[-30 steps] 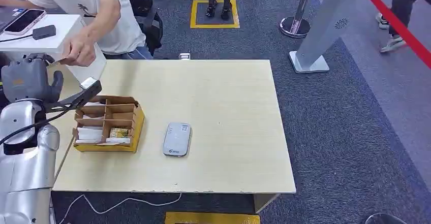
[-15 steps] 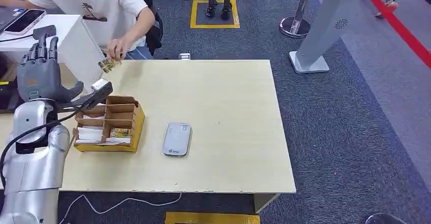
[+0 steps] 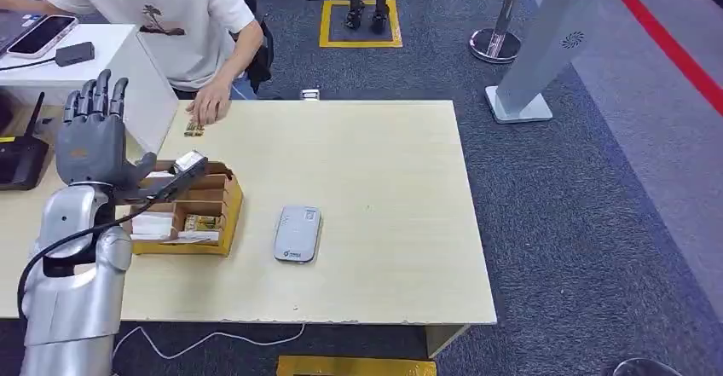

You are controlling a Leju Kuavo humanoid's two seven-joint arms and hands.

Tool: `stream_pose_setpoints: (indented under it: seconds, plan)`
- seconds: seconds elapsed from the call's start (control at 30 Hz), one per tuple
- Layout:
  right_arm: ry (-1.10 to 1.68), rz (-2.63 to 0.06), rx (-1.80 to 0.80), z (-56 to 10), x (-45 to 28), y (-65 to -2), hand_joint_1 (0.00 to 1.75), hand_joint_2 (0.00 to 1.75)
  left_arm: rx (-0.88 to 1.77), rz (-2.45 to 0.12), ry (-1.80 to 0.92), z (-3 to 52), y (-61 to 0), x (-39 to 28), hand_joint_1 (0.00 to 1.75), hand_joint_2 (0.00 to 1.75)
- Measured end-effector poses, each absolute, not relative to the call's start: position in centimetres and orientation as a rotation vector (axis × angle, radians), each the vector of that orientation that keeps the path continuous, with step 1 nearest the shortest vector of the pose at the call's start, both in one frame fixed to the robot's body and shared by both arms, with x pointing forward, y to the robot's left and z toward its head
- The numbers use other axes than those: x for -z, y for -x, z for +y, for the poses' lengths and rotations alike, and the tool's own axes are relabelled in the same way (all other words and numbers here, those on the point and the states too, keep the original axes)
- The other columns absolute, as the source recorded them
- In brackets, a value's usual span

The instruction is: Pass the card to the sensor for recognition and then transmit it.

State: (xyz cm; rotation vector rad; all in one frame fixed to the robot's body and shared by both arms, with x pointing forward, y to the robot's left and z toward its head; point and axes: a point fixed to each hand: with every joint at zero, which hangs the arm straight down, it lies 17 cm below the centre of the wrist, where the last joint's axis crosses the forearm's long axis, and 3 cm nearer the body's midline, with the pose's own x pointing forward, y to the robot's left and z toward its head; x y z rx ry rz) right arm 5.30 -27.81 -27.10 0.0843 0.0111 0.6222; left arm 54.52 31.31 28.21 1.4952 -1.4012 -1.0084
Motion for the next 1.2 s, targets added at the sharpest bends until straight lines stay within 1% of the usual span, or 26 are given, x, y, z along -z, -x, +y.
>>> stream_pose_setpoints:
  seconds: [0.2,0.67,0.93,1.2]
  plan:
    - [-0.087,0.016,-0.598,-27.8,27.1,-5.0,0.00,0.00,1.076,-1.459,-1.428,27.8,-52.8,-26.5,0.00,1.75]
    - [-0.096,0.020,-0.565,-27.6,27.2,-4.6,0.00,0.00,1.113,-1.543,-1.335,23.9,-49.9,-24.7,0.00,1.75]
    - [-0.099,0.031,-0.543,-27.4,27.2,-4.2,0.00,0.00,1.132,-1.513,-1.277,23.3,-47.5,-21.4,0.00,1.75]
    - [-0.097,0.032,-0.535,-27.4,27.2,-4.2,0.00,0.00,1.137,-1.507,-1.258,23.3,-46.8,-20.6,0.00,1.75]
